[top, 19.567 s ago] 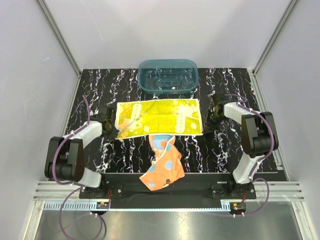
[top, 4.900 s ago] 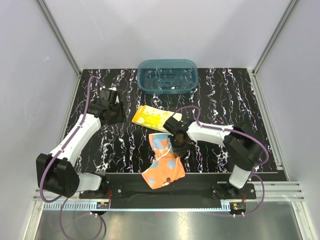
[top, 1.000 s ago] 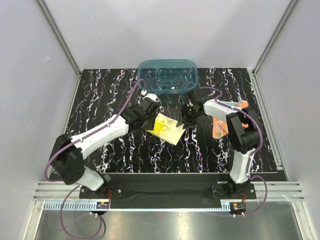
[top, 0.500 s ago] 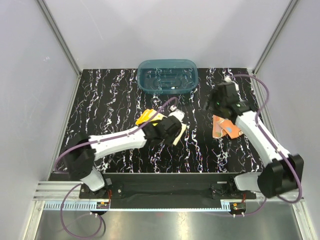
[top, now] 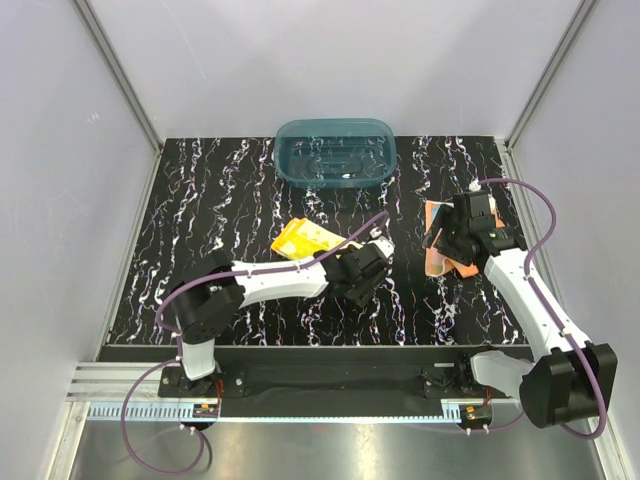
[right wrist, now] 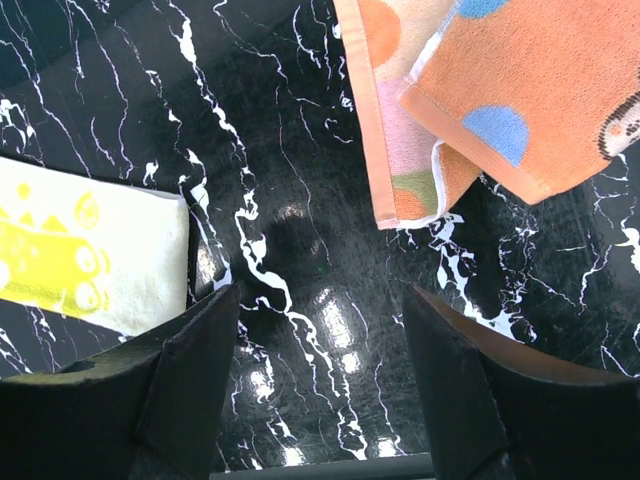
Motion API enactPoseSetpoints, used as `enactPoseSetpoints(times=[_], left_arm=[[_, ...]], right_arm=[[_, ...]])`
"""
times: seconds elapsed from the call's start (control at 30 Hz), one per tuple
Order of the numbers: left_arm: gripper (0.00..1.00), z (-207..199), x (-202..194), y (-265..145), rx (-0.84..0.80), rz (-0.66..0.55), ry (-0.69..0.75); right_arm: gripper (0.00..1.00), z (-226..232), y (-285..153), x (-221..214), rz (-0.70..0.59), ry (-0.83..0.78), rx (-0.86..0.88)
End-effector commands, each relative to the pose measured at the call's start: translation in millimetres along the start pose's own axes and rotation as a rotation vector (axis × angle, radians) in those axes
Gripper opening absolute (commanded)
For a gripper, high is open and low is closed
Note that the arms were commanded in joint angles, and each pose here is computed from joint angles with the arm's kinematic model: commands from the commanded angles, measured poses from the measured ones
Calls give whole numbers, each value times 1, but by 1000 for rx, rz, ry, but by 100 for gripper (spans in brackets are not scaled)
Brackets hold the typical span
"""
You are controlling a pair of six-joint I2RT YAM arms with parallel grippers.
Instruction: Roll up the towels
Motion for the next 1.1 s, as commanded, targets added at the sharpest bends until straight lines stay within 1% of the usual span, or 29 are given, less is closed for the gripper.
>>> enactPoseSetpoints(times=[0.0,0.13,0.3,0.4,0.47,0.67,0.7,0.77,0.9,1.03,1.07], left_arm=[[68,-10,19,2,-42,-65,-6],[67,-11,18,8,-36,-58,10],[60,-11,12,21,-12,-32,13],[58,-9,9,29,13,-19,9],[56,-6,8,35,26,-1,-5],[54,11,3,44,42,12,-67],[52,15,-1,47,42,23,-86],[48,26,-1,49,42,39,-127],[42,36,-8,51,63,53,-179],[41,38,-12,51,82,64,-195],[40,39,-13,51,86,64,-197]], right_arm=[[73,2,1,-1,15,8,20],[72,6,5,0,22,5,38],[70,7,8,-1,40,1,50],[69,6,9,-2,40,-2,48],[70,6,10,-4,42,-8,52],[69,8,16,-8,68,-9,79],[69,9,17,-8,71,-9,83],[69,16,17,-10,104,-8,149],[69,21,18,-10,142,-4,195],[69,21,12,-9,141,-12,203],[69,20,12,-9,140,-14,203]])
Point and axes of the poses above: each gripper's point midway between its finger pads, its own y axis out along the fingers, its own z axis along the line the jaws close on, x = y × z, the point moved 8 cm from there along -y, back along the fingers, and after that the axes turned 8 degrees about -y, right-handed, at the moved point
